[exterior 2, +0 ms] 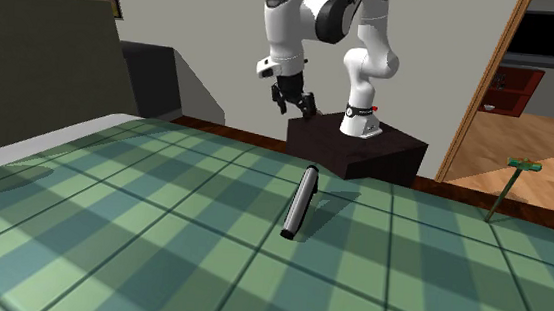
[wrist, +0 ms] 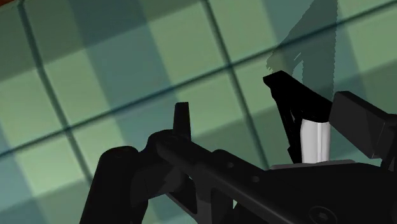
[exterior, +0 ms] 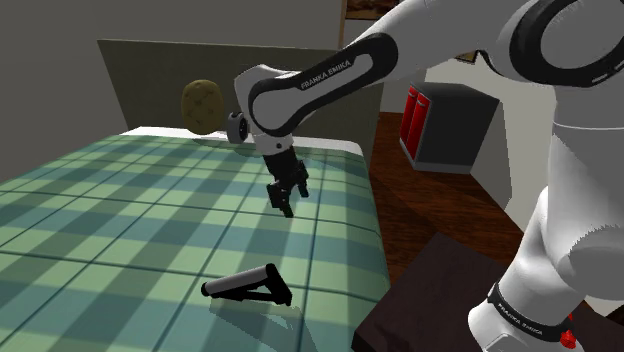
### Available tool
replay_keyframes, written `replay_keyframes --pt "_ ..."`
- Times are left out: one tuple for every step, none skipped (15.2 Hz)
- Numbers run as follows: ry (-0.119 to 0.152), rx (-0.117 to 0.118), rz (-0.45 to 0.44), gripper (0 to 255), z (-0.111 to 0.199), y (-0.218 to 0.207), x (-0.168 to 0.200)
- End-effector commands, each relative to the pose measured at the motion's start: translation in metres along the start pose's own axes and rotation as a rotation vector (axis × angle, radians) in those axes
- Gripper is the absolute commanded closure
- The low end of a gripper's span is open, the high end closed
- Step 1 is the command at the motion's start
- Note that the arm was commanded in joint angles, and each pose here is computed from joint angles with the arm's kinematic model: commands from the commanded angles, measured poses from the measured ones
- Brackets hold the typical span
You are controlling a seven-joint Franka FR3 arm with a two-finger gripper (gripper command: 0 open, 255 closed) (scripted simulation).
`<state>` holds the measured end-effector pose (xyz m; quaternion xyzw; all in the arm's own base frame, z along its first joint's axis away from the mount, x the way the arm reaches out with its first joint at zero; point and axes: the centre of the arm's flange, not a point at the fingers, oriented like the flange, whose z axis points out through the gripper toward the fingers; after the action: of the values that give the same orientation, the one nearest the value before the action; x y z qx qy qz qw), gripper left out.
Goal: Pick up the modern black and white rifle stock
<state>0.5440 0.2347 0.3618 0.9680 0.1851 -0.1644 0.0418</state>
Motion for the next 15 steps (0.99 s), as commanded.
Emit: replay_keyframes --pt "-0.024 0.002 -0.018 0 0.014 -0.013 0.026" --pt "-0.036 0.002 -0.027 0 0.02 -0.021 0.037" --pt "-0.048 0.003 -0.036 0 0.026 -0.028 0.047" --pt "-0.059 0.004 -0.045 0 0.032 -0.036 0.058" --pt "-0.071 0.005 -0.054 0 0.039 -0.043 0.069" --pt "-0.083 0.005 -0.063 0 0.045 -0.051 0.079" --pt "-0.095 0.006 -0.072 0 0.052 -0.059 0.089" --pt "-0.106 0.007 -0.082 0 0.059 -0.067 0.099" --pt "-0.118 0.008 -0.091 0 0.066 -0.075 0.109" --pt "-0.13 0.008 -0.1 0 0.073 -0.083 0.119" --pt "-0.142 0.009 -0.109 0 0.08 -0.092 0.128" --pt "-0.154 0.01 -0.118 0 0.087 -0.1 0.138" --pt "-0.165 0.011 -0.127 0 0.094 -0.108 0.147" --pt "-0.177 0.011 -0.136 0 0.102 -0.117 0.156" --pt "-0.189 0.012 -0.145 0 0.109 -0.126 0.165"
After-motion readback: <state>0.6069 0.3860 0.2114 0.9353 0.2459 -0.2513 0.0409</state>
